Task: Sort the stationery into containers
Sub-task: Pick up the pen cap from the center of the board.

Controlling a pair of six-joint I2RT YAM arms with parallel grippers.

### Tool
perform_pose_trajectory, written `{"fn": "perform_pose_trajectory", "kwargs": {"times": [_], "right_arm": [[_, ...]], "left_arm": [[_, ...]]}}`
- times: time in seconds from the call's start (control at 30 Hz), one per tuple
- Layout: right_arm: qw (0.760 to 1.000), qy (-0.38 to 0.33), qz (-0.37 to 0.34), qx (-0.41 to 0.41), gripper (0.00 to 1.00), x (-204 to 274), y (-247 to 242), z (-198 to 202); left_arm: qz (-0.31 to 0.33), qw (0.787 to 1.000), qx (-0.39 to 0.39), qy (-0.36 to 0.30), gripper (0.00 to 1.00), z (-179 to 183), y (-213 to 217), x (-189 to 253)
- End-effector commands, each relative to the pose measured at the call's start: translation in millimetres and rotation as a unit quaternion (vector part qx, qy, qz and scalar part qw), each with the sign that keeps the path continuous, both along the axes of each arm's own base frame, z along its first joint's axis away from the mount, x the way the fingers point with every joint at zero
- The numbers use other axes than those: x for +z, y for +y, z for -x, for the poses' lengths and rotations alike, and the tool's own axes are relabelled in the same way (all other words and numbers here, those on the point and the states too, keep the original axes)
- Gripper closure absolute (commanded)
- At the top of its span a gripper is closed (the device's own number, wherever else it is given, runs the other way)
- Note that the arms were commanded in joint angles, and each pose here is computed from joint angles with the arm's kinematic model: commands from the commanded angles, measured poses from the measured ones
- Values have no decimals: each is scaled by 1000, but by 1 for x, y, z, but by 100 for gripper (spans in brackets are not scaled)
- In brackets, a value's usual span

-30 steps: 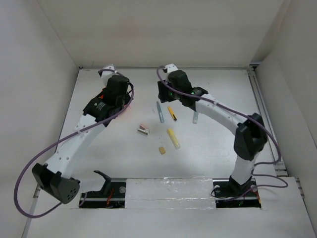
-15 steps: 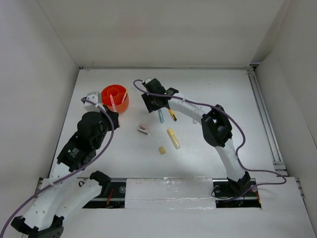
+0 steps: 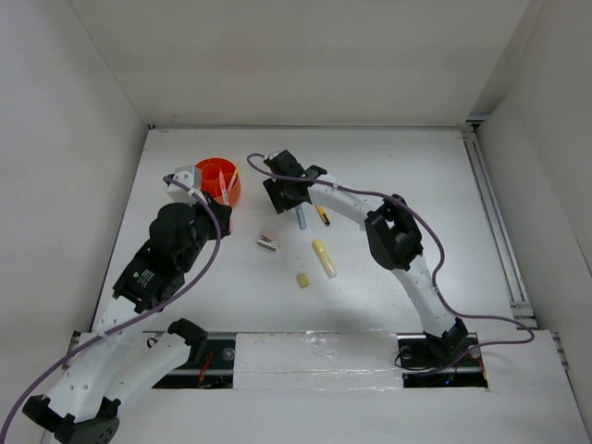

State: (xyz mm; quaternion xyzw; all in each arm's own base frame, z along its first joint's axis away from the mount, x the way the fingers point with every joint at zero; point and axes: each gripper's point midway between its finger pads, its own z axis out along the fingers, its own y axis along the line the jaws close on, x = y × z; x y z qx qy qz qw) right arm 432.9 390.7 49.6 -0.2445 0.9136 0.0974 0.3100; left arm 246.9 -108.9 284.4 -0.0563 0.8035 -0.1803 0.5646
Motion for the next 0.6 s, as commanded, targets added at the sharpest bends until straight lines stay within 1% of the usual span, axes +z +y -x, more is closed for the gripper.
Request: {"fn": "perform_pose_trajectory", "kwargs": {"times": [0.0, 0.23, 0.33, 0.53, 0.57], "right_arm": [[1000, -10, -10, 3, 48, 10, 4, -10], [1000, -5, -11, -3, 49, 4, -2, -18], [1000, 1, -10, 0, 55, -4, 0, -18], [1000, 9, -3, 0, 58, -11, -2, -15], [1000, 14, 6, -3, 58, -18, -5, -14]], "left_arm": [[9, 1000, -14, -26, 100, -2, -5, 13], [4, 1000, -19, -22, 100, -1, -7, 8], [4, 1000, -19, -22, 100, -1, -7, 8], [4, 1000, -19, -22, 100, -1, -7, 8], [4, 1000, -19, -22, 100, -1, -7, 8]]}}
